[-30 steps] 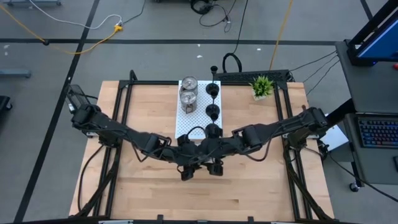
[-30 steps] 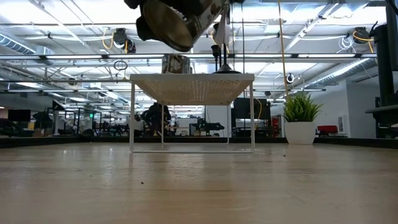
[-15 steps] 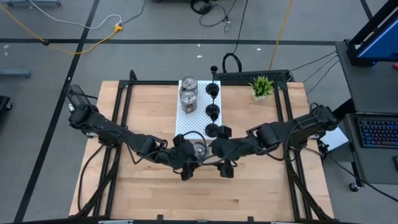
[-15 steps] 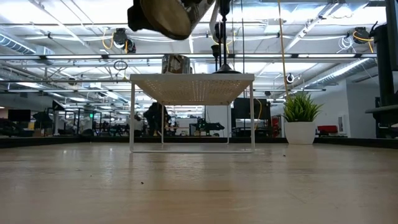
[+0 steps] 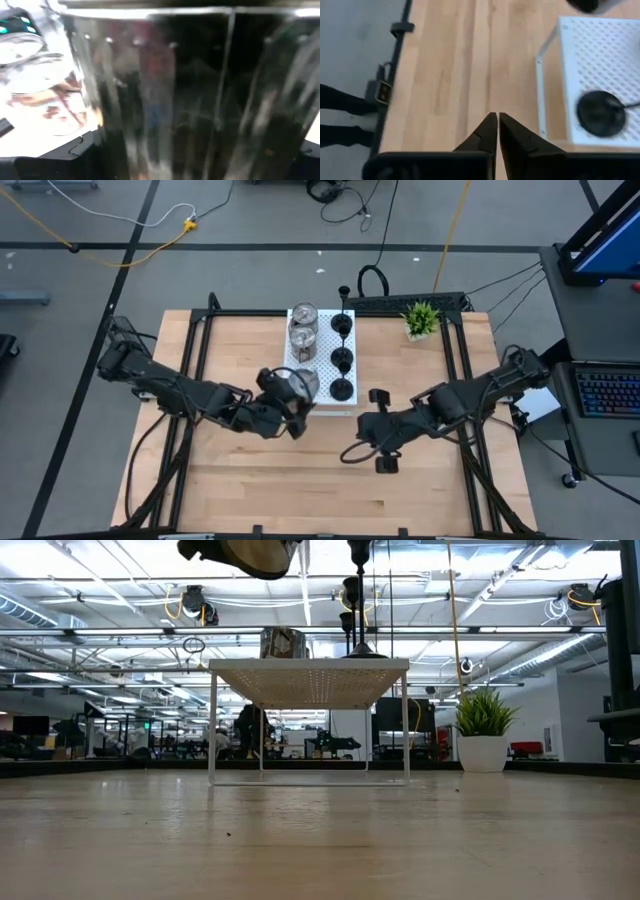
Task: Pick & Place candle stick holders
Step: Put the silver scented candle on the shelf aligned with the other silver scented candles
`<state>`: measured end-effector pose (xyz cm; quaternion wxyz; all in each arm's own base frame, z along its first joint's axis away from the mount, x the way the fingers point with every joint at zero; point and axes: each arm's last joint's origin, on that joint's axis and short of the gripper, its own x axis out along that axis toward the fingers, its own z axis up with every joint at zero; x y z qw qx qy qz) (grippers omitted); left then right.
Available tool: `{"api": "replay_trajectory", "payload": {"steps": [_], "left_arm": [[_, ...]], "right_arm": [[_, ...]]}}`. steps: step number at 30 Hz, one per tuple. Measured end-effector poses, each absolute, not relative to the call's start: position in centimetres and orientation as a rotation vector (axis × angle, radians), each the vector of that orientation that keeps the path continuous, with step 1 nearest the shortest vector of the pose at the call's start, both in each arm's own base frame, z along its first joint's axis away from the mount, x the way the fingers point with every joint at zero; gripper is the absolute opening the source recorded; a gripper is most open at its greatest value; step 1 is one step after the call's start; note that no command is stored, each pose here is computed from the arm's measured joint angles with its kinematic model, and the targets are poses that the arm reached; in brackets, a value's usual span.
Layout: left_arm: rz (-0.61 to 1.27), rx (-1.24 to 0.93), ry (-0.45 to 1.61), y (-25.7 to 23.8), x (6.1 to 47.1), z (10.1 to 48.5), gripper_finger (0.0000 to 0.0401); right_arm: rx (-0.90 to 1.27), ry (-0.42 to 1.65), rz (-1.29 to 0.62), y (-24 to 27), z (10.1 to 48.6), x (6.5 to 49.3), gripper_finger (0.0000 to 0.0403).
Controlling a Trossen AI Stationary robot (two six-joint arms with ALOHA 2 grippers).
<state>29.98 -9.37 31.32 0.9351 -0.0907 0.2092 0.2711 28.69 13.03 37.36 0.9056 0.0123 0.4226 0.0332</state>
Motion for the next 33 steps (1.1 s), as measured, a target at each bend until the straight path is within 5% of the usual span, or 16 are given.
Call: {"api": "replay_trajectory", "payload": {"steps": [8, 20, 33], "left_arm": [[0.699, -0.193, 0.371, -9.0, 29.9, 31.0, 0.0352], [0.834, -0.345, 0.131, -9.1, 29.6, 26.8, 0.0352], [0.910, -0.376, 0.010, -5.4, 31.6, 22.6, 0.0352]], "right_arm": [[-0.045, 0.901, 0.015, 13.3, 37.5, 25.2, 0.0002], [0.155, 0.774, 0.041, 12.8, 32.9, 19.8, 0.0001], [0.278, 0.705, -0.063, 10.1, 30.2, 19.1, 0.0000]]}}
